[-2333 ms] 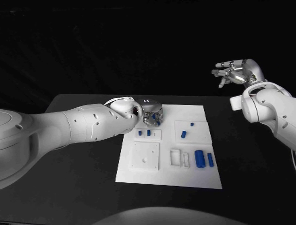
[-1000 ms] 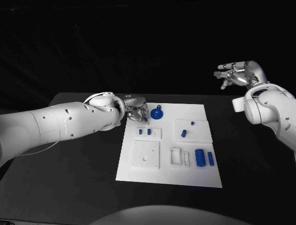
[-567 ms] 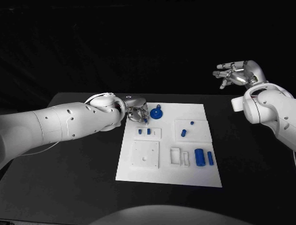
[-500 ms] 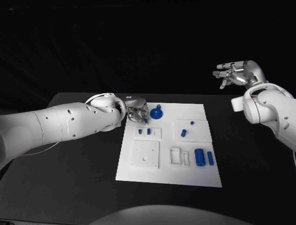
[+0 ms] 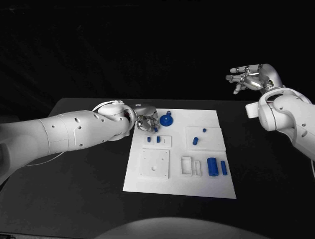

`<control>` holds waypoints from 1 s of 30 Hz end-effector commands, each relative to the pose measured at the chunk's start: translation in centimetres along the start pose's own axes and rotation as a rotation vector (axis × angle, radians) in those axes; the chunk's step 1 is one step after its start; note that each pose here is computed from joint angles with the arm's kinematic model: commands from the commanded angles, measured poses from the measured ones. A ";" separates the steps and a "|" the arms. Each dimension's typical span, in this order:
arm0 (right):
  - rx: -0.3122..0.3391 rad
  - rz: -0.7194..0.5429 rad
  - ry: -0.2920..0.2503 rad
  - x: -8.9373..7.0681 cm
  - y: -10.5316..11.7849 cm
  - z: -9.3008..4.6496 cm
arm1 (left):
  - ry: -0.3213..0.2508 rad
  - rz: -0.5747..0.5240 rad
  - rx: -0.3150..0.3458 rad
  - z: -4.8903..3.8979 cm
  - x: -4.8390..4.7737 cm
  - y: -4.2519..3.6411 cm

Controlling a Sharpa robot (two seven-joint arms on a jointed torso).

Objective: Assemble the parts on the task board

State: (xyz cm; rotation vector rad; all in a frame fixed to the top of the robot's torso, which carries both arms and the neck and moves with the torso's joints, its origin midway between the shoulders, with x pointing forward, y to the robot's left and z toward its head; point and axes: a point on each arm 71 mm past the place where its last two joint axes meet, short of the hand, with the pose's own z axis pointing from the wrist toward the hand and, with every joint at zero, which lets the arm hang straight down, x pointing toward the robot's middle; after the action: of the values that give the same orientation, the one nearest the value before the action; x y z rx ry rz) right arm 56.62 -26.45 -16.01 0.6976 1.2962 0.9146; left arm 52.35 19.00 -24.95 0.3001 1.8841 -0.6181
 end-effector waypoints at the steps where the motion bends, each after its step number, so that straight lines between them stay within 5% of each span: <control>1: -0.010 -0.002 0.013 0.2 0.1 0.0 | 0.017 0.002 0.009 0.10 0.41 -0.12; 30: -0.011 -0.001 0.018 0.2 0.2 -0.1 | 0.072 0.064 0.012 0.50 1.57 -0.31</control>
State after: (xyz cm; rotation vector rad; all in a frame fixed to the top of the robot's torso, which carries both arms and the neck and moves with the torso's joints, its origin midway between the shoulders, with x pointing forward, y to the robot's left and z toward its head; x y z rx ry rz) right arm 56.56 -26.43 -15.95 0.6948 1.2972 0.9175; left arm 52.46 18.53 -25.54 0.3503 1.8832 -0.5940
